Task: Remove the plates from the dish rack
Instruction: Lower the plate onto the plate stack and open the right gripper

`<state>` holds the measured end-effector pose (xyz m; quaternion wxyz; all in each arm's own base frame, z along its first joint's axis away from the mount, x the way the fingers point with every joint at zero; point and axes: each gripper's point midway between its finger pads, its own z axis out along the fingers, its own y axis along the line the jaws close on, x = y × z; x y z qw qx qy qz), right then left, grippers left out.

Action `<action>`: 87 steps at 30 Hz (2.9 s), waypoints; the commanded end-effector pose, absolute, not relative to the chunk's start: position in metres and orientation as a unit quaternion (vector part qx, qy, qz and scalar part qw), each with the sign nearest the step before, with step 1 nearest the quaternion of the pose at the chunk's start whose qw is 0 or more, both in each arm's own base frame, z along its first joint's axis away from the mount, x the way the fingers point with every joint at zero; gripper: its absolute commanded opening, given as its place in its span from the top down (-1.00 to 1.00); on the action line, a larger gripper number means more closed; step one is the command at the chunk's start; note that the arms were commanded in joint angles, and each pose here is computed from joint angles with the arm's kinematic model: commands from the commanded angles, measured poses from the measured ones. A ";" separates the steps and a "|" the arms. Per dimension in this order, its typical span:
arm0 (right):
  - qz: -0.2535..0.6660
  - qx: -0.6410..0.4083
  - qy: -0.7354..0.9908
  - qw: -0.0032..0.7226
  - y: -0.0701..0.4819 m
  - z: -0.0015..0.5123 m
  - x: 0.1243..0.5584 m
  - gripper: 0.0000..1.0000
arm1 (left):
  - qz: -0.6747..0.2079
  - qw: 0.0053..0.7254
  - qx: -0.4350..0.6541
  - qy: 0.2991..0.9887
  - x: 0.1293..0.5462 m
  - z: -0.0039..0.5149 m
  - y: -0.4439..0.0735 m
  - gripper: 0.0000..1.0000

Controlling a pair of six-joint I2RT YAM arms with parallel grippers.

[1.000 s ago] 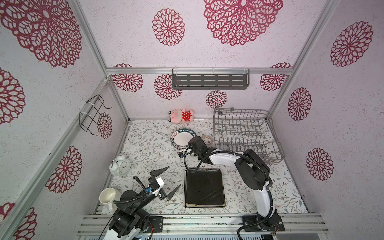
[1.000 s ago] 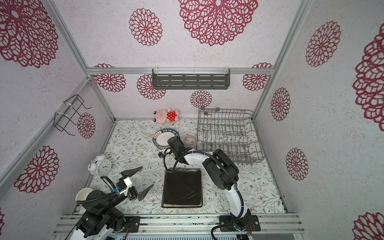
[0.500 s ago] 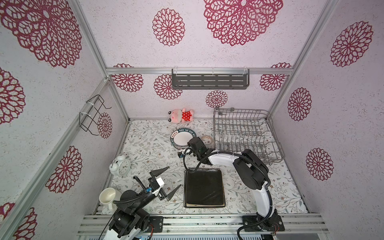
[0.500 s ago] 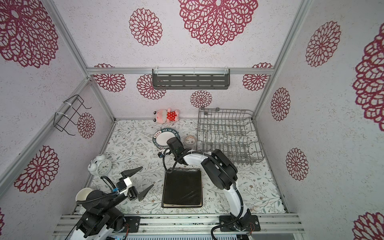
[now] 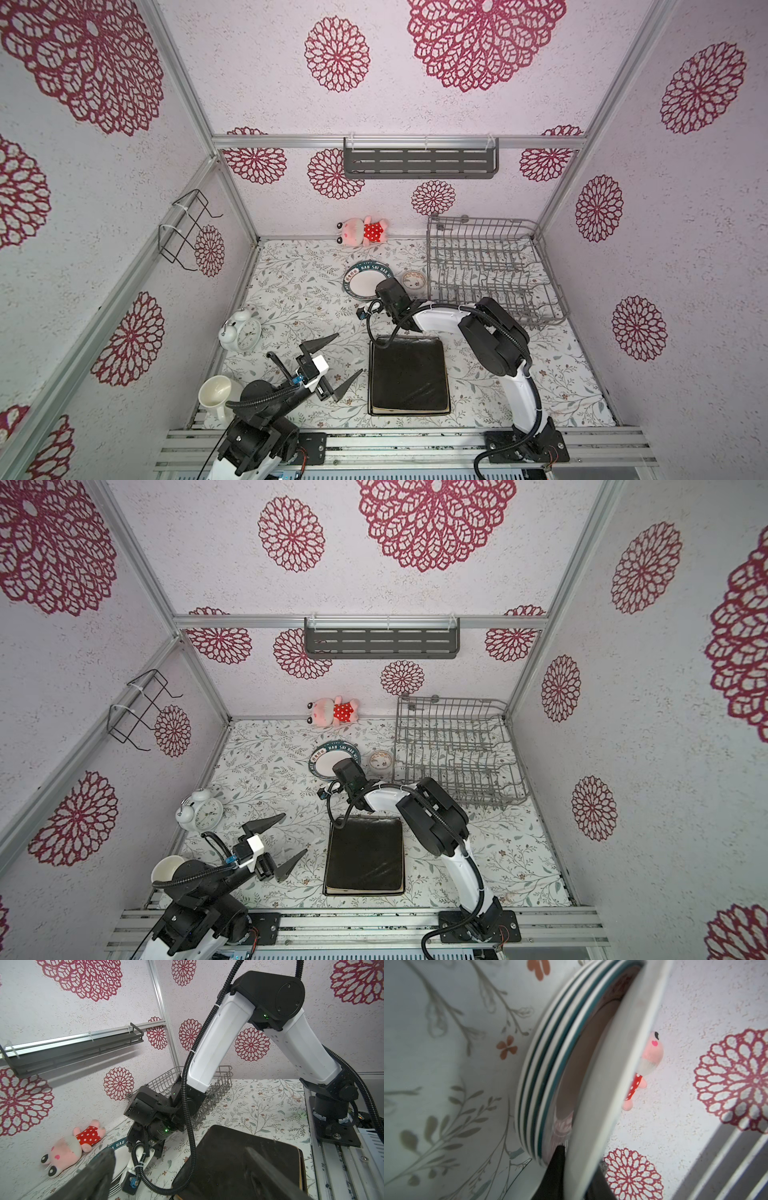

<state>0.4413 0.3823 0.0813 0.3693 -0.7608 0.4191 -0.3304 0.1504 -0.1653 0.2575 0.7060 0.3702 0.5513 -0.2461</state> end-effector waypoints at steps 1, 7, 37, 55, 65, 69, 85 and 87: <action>-0.347 -0.738 0.421 0.398 0.392 0.112 0.449 0.45 | -0.244 0.705 0.372 0.552 0.151 0.254 -0.165 -0.95; -0.342 -0.745 0.423 0.387 0.391 0.112 0.447 0.26 | -0.245 0.704 0.375 0.552 0.150 0.253 -0.166 -0.95; -0.186 -0.784 0.507 0.307 0.400 0.100 0.417 0.01 | -0.252 0.701 0.381 0.548 0.147 0.253 -0.167 -0.95; -0.183 -0.768 0.530 0.308 0.391 0.099 0.432 -0.02 | -0.249 0.702 0.380 0.549 0.148 0.253 -0.167 -0.95; -0.178 -0.766 0.537 0.307 0.391 0.093 0.437 -0.03 | -0.247 0.701 0.378 0.552 0.150 0.251 -0.167 -0.95; -0.179 -0.761 0.539 0.312 0.391 0.094 0.439 -0.03 | -0.247 0.700 0.378 0.553 0.150 0.251 -0.167 -0.95; -0.163 -0.750 0.552 0.326 0.392 0.103 0.445 -0.05 | -0.245 0.700 0.378 0.554 0.151 0.250 -0.167 -0.95; -0.159 -0.748 0.554 0.329 0.393 0.104 0.445 -0.05 | -0.245 0.700 0.378 0.555 0.151 0.250 -0.167 -0.95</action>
